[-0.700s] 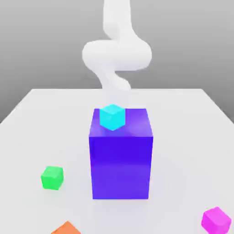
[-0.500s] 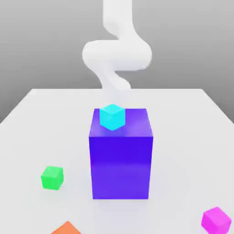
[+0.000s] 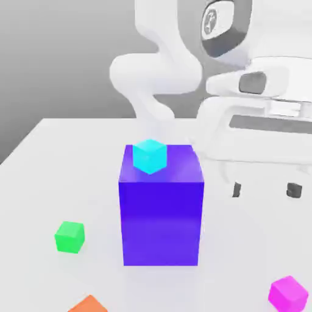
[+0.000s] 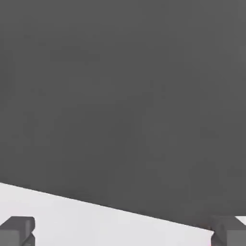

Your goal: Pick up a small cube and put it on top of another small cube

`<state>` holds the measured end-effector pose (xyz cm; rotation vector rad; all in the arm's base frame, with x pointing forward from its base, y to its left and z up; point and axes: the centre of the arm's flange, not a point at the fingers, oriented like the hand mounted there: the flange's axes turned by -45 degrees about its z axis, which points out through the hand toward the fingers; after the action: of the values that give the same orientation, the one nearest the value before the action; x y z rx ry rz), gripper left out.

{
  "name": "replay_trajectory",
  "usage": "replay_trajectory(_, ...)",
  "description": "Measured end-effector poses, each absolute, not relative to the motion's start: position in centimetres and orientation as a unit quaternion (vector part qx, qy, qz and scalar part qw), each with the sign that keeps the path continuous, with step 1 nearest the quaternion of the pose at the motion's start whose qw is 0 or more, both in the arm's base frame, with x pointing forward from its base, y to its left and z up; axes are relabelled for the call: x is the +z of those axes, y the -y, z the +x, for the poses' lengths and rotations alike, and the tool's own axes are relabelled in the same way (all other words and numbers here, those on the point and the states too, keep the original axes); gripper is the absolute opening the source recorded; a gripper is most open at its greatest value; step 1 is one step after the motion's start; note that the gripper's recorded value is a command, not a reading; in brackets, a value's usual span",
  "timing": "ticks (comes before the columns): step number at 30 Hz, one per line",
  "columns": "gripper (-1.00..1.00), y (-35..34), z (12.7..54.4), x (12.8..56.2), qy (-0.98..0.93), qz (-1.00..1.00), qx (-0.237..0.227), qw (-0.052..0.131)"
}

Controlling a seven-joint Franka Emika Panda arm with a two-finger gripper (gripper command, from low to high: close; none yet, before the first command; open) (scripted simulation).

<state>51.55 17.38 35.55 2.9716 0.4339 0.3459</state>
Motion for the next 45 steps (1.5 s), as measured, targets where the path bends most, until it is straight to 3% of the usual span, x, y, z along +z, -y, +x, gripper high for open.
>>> replay_trajectory(5, 0.0, -20.8, 50.7, 27.5, -0.175, 0.982, 0.06, 0.039)
replay_trajectory(10, 0.0, -24.5, 48.2, 20.2, -0.206, 0.978, 0.009, 0.006)
replay_trajectory(14, 0.0, -25.2, 47.8, 14.2, -0.21, 0.978, 0.001, 0.0)
replay_trajectory(15, -1.0, -25.2, 47.7, 13.2, -0.211, 0.978, 0.0, 0.0)
replay_trajectory(21, -1.0, -25.2, 47.7, 12.7, -0.211, 0.977, 0.001, 0.0)
replay_trajectory(27, -1.0, -24.7, 48.4, 19.7, -0.2, 0.98, 0.011, -0.005)
replay_trajectory(36, -1.0, -7.7, 49.6, 23.3, 0.132, 0.991, 0.018, -0.006)
replay_trajectory(45, -1.0, 10.2, 43.7, 25.3, 0.497, 0.867, 0.025, -0.003)
